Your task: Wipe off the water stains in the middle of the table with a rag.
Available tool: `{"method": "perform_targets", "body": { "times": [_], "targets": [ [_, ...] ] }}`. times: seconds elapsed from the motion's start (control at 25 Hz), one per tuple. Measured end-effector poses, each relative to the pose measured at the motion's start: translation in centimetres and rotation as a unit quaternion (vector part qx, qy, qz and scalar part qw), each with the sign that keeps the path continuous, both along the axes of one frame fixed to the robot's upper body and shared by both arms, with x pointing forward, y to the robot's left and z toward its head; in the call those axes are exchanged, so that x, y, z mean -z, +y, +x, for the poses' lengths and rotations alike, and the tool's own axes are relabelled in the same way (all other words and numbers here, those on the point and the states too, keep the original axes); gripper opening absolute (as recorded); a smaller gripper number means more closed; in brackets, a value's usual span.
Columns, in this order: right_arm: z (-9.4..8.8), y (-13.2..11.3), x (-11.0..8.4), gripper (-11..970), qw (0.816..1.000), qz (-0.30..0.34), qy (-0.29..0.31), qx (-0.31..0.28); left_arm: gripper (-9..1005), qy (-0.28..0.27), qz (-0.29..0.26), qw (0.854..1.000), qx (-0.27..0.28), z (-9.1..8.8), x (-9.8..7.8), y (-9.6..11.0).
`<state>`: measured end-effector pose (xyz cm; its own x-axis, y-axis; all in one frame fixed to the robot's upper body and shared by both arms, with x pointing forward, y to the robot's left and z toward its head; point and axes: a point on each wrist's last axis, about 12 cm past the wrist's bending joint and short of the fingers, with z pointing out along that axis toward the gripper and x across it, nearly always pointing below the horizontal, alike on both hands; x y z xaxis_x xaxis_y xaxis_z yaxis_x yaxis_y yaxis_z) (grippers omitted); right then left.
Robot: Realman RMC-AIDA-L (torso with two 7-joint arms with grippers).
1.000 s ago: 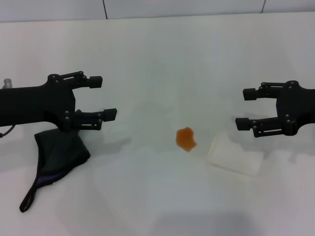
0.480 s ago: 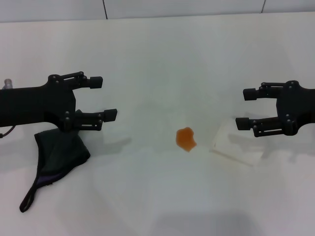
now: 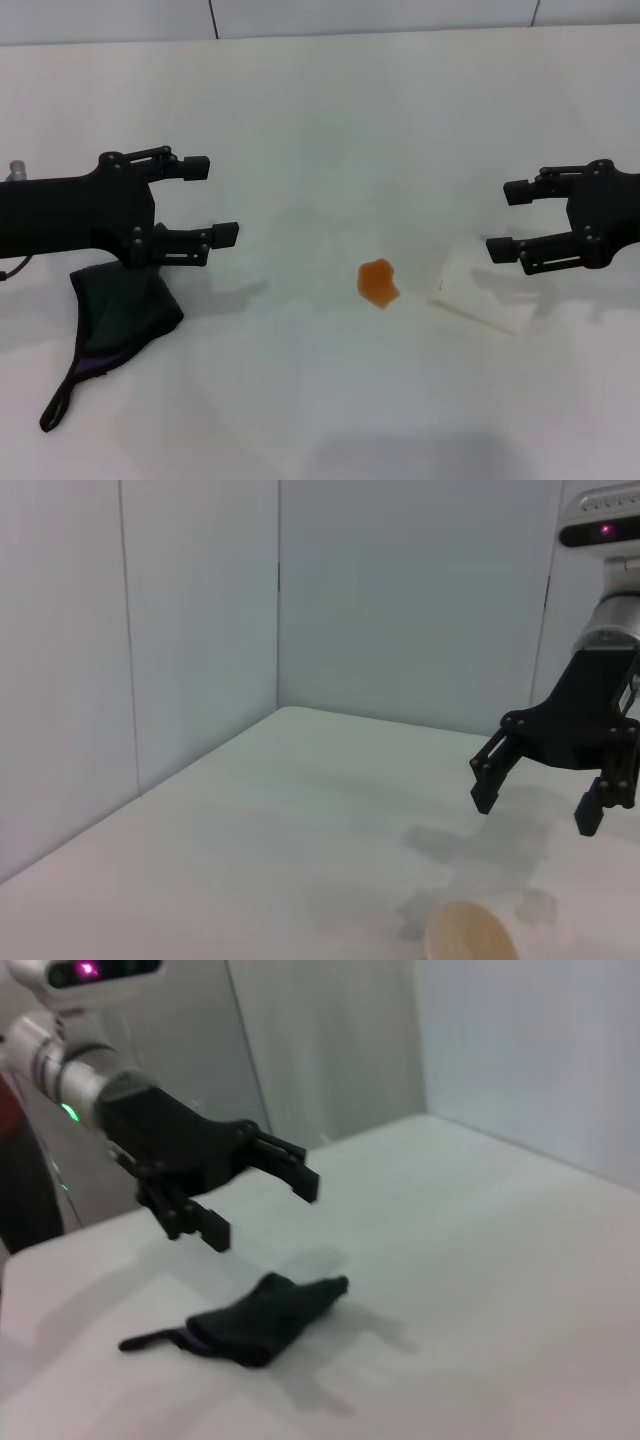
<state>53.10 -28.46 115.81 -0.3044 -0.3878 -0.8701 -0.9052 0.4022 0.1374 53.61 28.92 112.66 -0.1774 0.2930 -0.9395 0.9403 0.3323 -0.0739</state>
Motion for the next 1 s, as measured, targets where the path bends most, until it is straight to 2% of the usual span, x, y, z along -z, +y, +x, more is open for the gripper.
{"method": "perform_targets", "body": {
  "times": [0.32, 0.72, 1.0],
  "targets": [
    [0.7, 0.3, -1.5, 813, 0.996, -0.073, 0.039, 0.033, 879, 0.004, 0.008, 1.000, 0.003, -0.1, 0.2, 0.0],
    [0.6, 3.0, -3.4, 812, 0.983, -0.166, 0.071, 0.021, 880, 0.005, 0.012, 1.000, 0.008, -0.2, 0.2, 0.1],
    [0.3, 4.1, -2.6, 811, 0.970, -0.218, 0.103, 0.031, 880, 0.005, 0.024, 1.000, 0.015, -0.3, 0.4, 0.1]
  ]
}}
